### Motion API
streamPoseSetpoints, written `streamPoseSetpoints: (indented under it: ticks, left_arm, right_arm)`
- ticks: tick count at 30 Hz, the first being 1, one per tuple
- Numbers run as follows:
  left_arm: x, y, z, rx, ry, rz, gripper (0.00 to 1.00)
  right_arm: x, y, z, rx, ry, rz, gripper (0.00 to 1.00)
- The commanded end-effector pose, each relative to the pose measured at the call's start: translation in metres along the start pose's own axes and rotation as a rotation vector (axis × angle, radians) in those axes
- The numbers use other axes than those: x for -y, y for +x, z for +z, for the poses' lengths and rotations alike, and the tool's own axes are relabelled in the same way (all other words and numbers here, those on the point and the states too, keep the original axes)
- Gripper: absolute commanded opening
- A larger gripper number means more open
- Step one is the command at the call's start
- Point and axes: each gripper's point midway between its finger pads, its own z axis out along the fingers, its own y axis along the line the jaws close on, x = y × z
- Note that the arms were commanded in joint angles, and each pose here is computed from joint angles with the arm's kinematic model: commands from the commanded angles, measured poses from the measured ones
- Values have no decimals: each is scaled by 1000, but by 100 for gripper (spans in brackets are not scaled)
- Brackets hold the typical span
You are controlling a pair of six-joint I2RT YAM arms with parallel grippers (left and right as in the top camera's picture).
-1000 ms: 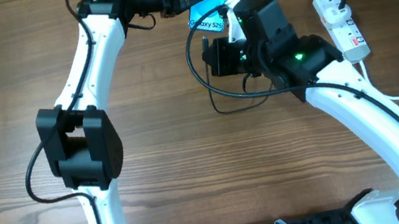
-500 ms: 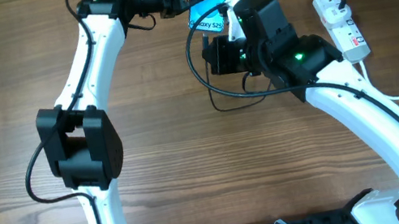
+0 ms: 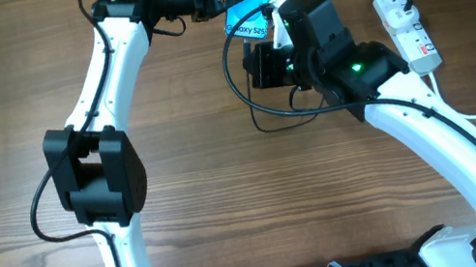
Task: Plug charger to phone and switch on socket
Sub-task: 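Raise the cable plug with the right gripper under the phone's bottom port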
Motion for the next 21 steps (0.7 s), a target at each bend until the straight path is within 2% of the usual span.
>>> streamPoseSetpoints:
  ticks: [1,21]
  left_arm:
    - [37,-1,-8,-7,51,90,4]
    - [38,1,-8,-14,60,82,4]
  right_arm:
    - [5,-3,3,8,20,-7,4]
    - [2,-7,3,26,8,14,4]
